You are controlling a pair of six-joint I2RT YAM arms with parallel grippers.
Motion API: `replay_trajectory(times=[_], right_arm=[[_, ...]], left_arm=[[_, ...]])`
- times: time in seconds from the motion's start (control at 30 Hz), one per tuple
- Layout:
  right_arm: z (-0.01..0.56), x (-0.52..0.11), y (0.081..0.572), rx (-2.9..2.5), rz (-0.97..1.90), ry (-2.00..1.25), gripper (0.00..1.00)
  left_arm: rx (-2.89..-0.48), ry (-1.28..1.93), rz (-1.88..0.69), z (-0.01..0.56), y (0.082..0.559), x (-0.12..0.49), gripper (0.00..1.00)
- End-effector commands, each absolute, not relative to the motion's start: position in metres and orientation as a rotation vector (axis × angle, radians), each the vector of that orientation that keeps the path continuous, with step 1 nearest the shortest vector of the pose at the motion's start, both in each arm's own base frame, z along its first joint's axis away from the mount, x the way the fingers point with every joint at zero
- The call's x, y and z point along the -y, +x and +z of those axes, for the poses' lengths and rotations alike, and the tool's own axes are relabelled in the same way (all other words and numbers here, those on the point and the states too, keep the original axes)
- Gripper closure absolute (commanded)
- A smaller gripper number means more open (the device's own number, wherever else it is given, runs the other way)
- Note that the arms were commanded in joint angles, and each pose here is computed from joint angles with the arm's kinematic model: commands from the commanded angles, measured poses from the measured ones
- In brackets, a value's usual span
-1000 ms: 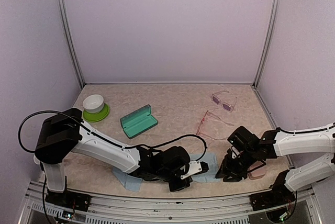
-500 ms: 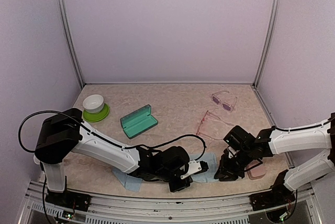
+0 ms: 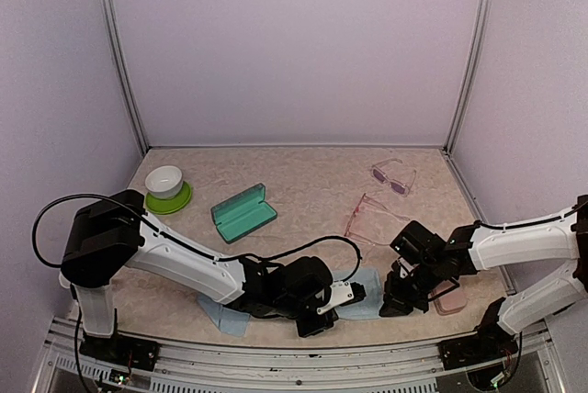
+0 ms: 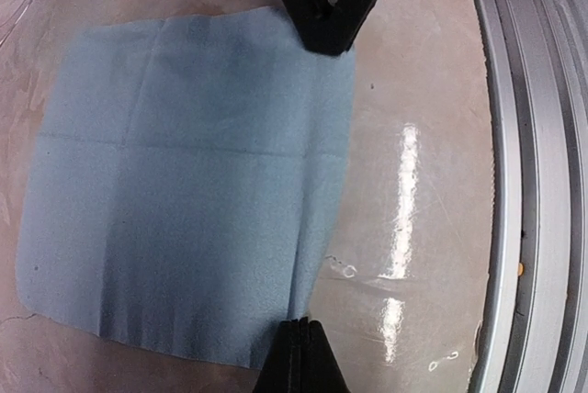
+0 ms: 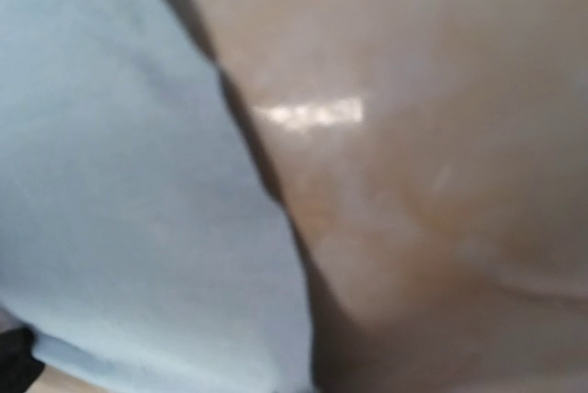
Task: Organize the sunglasses
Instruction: Pick up the glasses cleaning cloth from the center of the board, then fold the glasses cleaning cloth at the center of the board.
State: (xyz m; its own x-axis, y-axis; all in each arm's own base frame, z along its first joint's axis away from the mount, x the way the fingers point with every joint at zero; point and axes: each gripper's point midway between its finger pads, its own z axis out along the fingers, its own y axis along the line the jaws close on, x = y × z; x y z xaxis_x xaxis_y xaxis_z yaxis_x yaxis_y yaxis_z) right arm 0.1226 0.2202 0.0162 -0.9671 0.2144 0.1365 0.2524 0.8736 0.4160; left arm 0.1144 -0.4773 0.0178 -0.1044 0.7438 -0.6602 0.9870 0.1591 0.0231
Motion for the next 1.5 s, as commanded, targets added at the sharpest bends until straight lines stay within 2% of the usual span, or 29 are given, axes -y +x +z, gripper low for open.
replay_trajectory(times=[0.0,0.7,1.47], right_arm=[[0.013,-0.208,0.119,2.991,-0.584,-0.356,1.0],[0.034,-0.202,0.124,3.051,-0.529,-0.266,1.0],[0.044,-0.211,0.158,3.112,-0.413,-0.155,1.0]], left_arm=[[-1.906,1.626,-0.63,0.032,0.109,0.477,1.0],[-1.966,1.623,-0.686,0.049,0.098,0.492,1.0],[-2.074,1.507,-0.72,0.056,0.137,0.485,1.0]])
